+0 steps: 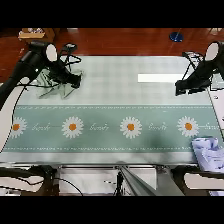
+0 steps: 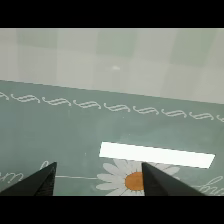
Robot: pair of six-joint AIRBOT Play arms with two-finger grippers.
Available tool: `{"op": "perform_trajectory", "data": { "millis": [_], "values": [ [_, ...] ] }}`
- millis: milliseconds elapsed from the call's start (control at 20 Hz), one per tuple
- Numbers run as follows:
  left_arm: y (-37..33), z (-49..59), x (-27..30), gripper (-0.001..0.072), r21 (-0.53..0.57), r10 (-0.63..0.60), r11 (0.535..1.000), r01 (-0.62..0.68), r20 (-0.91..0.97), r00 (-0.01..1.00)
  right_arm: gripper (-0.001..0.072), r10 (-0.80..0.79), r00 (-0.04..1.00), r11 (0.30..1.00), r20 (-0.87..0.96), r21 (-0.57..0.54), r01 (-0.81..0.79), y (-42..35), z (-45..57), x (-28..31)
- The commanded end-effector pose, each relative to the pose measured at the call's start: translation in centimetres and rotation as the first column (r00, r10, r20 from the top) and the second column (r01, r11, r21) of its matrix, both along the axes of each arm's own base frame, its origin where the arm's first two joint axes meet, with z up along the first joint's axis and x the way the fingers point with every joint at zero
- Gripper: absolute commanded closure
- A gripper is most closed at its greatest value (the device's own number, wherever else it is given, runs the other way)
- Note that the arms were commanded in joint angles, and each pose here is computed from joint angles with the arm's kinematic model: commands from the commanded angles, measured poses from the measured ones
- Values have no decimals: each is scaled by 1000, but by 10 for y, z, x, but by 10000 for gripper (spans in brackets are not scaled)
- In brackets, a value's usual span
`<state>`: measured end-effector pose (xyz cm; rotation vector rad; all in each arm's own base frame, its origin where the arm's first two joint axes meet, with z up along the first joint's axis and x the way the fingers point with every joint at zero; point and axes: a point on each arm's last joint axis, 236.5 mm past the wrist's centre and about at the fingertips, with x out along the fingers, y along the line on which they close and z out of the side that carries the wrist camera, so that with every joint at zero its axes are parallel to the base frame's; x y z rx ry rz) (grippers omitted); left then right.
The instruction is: Fold the shirts.
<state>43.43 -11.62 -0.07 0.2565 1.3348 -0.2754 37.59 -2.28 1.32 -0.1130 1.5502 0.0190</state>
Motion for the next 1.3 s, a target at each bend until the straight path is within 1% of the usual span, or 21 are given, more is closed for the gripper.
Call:
{"op": "perform_trajectory", "data": {
  "millis": [0,850,950,1100,1150,1250],
  "values": [
    [0,0,0,37,0,1,1000,-1,0,1000,125,0,1000,1000,0,0,0,0,0,0],
    [0,0,0,37,0,1,1000,-1,0,1000,125,1,1000,1000,3,0,-1,0,0,1],
    [-1,0,1,37,-1,-2,1000,2,4,1000,125,4,998,1000,61,2,-4,1,1,15],
    [-6,5,16,37,-17,-7,1000,8,74,997,125,7,993,1000,117,-4,-6,0,2,28],
    [-3,12,34,37,-6,-7,1000,8,150,989,125,9,990,1000,139,-6,-8,-1,3,33],
    [19,41,71,36,61,-16,998,-3,309,951,125,9,990,1000,139,-2,-8,0,3,33]
  ]
}}
